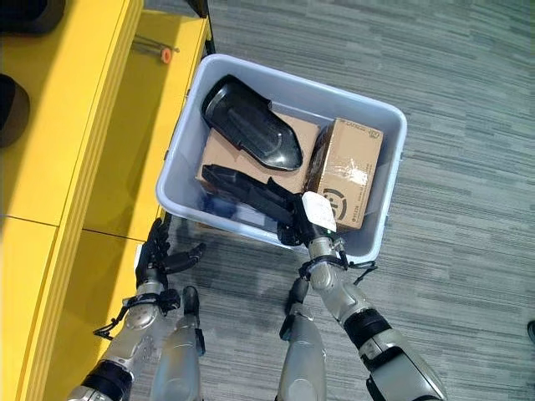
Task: Move parts from the plastic box to the shelf.
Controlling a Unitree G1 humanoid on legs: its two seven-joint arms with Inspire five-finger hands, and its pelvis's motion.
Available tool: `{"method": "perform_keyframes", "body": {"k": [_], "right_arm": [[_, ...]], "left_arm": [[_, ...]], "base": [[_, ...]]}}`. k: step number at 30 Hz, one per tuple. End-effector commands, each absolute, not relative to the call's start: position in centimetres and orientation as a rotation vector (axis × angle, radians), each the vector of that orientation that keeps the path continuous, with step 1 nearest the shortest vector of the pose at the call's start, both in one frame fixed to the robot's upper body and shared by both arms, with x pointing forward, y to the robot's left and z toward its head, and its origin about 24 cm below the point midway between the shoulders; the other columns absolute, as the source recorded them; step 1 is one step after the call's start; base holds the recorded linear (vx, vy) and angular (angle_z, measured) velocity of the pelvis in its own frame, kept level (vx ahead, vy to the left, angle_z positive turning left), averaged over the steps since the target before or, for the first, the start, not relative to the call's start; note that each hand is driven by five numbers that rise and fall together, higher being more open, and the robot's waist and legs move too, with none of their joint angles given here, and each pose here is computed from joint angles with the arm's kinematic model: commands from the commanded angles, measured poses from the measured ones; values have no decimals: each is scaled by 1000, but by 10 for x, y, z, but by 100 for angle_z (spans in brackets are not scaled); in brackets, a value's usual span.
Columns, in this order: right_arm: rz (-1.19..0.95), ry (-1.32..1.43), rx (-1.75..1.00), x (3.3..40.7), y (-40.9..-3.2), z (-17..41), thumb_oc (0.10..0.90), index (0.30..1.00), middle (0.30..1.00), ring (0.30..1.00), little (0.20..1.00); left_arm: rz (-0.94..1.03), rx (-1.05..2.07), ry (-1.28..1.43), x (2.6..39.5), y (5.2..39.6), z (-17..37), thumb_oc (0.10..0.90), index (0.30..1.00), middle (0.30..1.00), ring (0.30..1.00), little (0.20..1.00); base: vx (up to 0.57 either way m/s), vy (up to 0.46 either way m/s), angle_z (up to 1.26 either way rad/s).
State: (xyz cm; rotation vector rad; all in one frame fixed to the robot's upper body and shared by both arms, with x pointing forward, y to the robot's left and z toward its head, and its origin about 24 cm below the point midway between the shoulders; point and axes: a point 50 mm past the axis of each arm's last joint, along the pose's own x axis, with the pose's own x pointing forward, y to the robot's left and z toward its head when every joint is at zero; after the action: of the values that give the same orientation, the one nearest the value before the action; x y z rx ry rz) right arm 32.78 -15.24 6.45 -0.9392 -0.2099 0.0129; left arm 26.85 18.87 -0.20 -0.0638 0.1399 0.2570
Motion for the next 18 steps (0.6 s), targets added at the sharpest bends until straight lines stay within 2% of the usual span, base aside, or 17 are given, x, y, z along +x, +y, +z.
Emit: {"method": "perform_keyframes", "body": {"k": [1,9,18], "right_arm": [[-36,-463,-922,328,-150,113,400,300,300,300,300],[-83,-595,-939,317,-160,142,400,300,300,300,300],[-119,-630,-999,308,-175,149,400,300,300,300,300]], "left_arm": [[201,-15,-19,268,194,25,900,1000,1000,1000,1000],[207,4,58,252,205,7,900,1000,1000,1000,1000],[176,6,125,236,205,-8,900,1000,1000,1000,1000]], "base": [[38,-9,-11],[57,-5,-9],[65,-17,-7]]}}
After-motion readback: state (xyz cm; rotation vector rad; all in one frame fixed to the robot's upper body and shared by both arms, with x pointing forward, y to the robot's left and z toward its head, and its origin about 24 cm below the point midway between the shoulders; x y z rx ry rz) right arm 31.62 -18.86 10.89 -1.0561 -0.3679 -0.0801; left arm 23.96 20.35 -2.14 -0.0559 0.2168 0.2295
